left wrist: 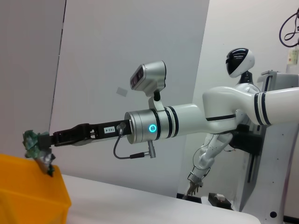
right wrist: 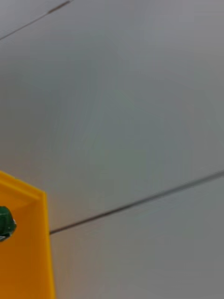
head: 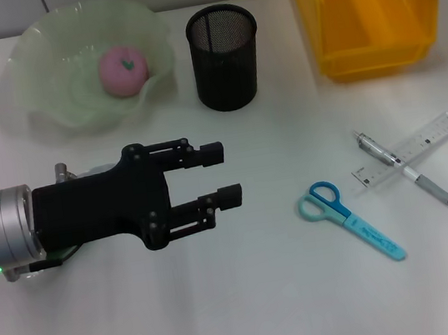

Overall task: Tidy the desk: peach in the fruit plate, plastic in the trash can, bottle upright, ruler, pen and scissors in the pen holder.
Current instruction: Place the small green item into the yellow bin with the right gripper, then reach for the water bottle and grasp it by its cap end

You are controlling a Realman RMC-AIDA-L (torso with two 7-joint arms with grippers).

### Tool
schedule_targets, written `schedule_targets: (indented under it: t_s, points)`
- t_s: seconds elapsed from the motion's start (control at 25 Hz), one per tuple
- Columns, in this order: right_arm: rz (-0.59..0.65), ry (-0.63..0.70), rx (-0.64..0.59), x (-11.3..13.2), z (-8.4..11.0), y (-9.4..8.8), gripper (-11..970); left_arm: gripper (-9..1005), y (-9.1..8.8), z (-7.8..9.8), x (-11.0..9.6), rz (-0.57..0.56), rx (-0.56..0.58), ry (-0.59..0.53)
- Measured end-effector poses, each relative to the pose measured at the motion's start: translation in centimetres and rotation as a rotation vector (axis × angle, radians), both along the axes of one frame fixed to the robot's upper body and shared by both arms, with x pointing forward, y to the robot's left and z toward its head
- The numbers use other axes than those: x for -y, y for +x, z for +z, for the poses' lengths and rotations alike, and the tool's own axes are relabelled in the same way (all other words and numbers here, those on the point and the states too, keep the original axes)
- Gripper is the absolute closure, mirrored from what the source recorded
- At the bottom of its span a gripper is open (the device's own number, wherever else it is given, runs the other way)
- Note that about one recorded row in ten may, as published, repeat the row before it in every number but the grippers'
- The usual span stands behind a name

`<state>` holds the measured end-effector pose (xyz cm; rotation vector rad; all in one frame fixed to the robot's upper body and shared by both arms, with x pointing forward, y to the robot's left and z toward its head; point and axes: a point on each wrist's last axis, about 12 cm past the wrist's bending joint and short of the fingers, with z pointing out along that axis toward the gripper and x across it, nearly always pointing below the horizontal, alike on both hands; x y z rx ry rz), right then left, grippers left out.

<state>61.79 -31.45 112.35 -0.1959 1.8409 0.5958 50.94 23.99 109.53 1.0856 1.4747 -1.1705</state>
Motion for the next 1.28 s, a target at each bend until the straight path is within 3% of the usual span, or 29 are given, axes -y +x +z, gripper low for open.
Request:
schedule_targets:
  t_s: [0.12,0.4,0.6,0.64,0.76,0.8,0.92,0.96,1.0,1.08,1.16,1.2,1.28]
  points:
    - [0.007,-0.015,0.017,-0.2,0.0,-0.1,820,430,0.0,0.0,0.0,0.0,0.001,-0.001]
    - [-0.001,0.011,0.022,-0.1,-0.1,-0.2,613,430,0.1,0.1,0.0,0.001,0.002,-0.002]
    - [0.03,0.031,0.024,-0.1,-0.2,-0.8,408,429,0.1,0.1,0.0,0.002,0.003,-0.003]
    - [0.051,0.042,0.026,-0.2,-0.2,-1.2,408,429,0.1,0.1,0.0,0.002,0.003,-0.003]
    - [0.165,0.079,0.039,-0.8,-0.3,-2.7,408,429,0.1,0.1,-0.1,0.004,0.003,-0.005]
    - [0.259,0.086,0.076,-1.0,-0.4,-4.2,408,429,0.0,0.1,-0.1,0.006,0.002,-0.005]
    - [0.336,0.127,0.166,-0.9,-1.0,-6.9,408,428,0.0,0.0,-0.2,0.008,0.0,-0.006]
    - [0.336,0.127,0.166,-0.9,-1.0,-6.9,408,428,0.0,0.0,-0.2,0.008,0.0,-0.006]
    - [0.363,0.177,0.228,-0.6,-1.7,-9.0,408,428,-0.1,0.0,-0.2,0.011,-0.001,-0.006]
    - [0.371,0.195,0.253,-0.4,-2.2,-10.0,408,428,-0.1,0.0,-0.3,0.014,-0.001,-0.007]
    - [0.385,0.222,0.314,-0.1,-3.1,-12.3,408,428,-0.1,0.0,-0.4,0.018,-0.001,-0.009]
    - [0.39,0.232,0.357,0.0,-4.0,-14.3,408,428,-0.1,0.0,-0.3,0.019,-0.001,-0.01]
    - [0.392,0.24,0.375,-0.1,-4.6,-15.3,409,427,-0.1,0.0,-0.3,0.019,0.0,-0.01]
